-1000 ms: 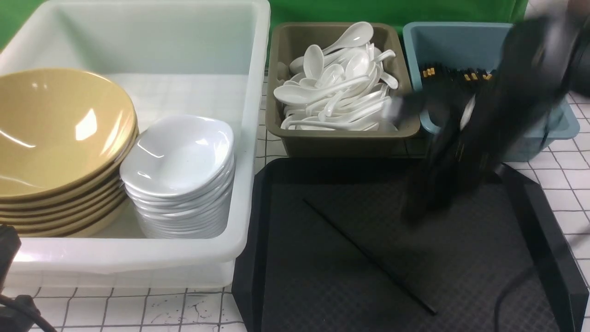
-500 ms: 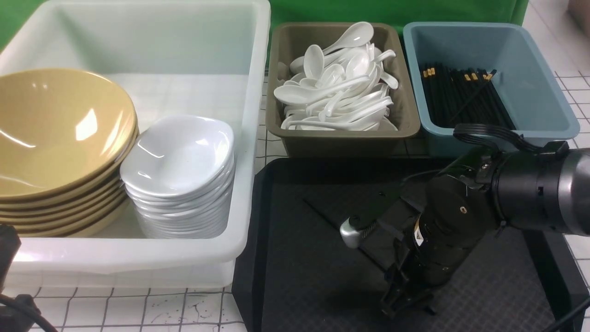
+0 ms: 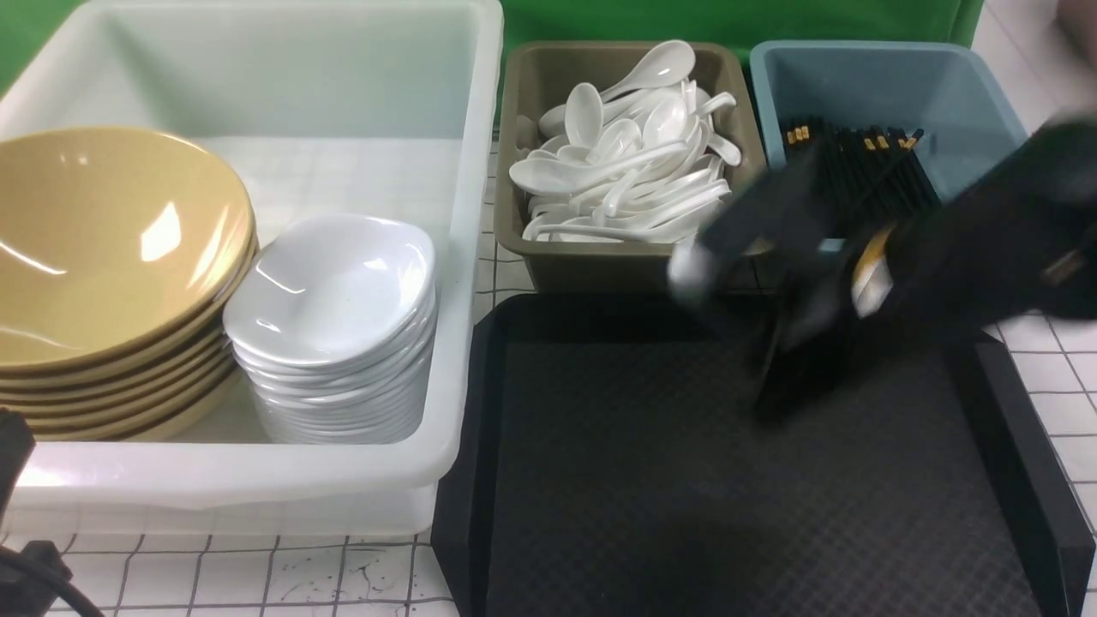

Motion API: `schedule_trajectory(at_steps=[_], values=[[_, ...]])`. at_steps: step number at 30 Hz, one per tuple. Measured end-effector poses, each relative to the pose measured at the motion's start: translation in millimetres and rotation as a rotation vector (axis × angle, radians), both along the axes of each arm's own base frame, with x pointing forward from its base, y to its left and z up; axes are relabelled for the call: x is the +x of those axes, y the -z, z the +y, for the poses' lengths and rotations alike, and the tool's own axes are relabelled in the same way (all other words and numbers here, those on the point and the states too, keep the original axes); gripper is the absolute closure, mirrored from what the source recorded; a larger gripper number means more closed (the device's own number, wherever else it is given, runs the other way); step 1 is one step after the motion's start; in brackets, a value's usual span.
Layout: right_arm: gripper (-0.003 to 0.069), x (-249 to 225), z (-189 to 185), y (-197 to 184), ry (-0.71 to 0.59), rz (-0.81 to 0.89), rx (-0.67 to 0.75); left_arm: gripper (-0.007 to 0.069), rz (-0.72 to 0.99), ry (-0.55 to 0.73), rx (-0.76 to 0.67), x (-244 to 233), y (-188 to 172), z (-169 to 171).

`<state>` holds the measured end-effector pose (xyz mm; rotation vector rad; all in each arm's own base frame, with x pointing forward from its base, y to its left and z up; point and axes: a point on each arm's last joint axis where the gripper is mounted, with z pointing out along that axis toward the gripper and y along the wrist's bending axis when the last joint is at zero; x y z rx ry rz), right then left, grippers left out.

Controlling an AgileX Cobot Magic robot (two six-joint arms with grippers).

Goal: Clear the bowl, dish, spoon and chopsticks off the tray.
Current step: Use the right arm to grab a chopstick, then use the right arm to put a chopstick into the small storage box on the right

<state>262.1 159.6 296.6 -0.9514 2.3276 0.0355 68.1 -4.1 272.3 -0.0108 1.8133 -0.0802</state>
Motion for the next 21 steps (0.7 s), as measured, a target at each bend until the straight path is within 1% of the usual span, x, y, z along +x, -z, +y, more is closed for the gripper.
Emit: schedule_trajectory(at_steps=[1, 2, 3, 4, 5, 6, 8, 9, 10, 12, 14, 16, 18, 21], values=[[0.0589, 9, -10, -20, 0.033, -0.084, 0.029, 0.0637, -0.008, -0.001, 0.000, 0, -1, 0], [0.0589, 31, -32, -47, 0.119, -0.206, 0.076, 0.0637, -0.013, -0.001, 0.000, 0, -1, 0], [0.0589, 42, -43, -53, 0.167, -0.241, 0.090, 0.0637, -0.014, -0.001, 0.000, 0, -1, 0], [0.0589, 62, -62, -57, 0.262, -0.273, 0.118, 0.0637, -0.015, -0.001, 0.000, 0, -1, 0], [0.0589, 74, -69, -55, 0.303, -0.284, 0.136, 0.0637, -0.015, -0.001, 0.001, 0, -1, 0], [0.0589, 92, -80, -49, 0.371, -0.283, 0.164, 0.0637, -0.015, -0.002, 0.004, 0, -1, 0], [0.0589, 116, -94, -33, 0.461, -0.251, 0.200, 0.0637, -0.014, -0.003, 0.011, 0, -1, 0], [0.0589, 135, -103, -15, 0.532, -0.200, 0.228, 0.0637, -0.011, -0.004, 0.019, 0, -1, 1], [0.0589, 148, -110, 2, 0.575, -0.145, 0.249, 0.0637, -0.009, -0.004, 0.021, 0, -1, 1], [0.0589, 167, -115, 31, 0.645, -0.045, 0.234, 0.0637, -0.009, -0.004, 0.022, 0, -1, 1], [0.0578, 182, -118, 59, 0.680, 0.065, 0.197, 0.0637, -0.010, -0.004, 0.022, 0, -1, 1], [0.0561, 190, -117, 72, 0.692, 0.122, 0.175, 0.0637, -0.011, -0.004, 0.022, 0, -1, 1], [0.0540, 194, -117, 77, 0.697, 0.147, 0.166, 0.0637, -0.012, -0.004, 0.021, 0, -1, 1], [0.0464, 197, -116, 72, 0.699, 0.154, 0.166, 0.0637, -0.013, -0.004, 0.021, 0, -1, 1]])
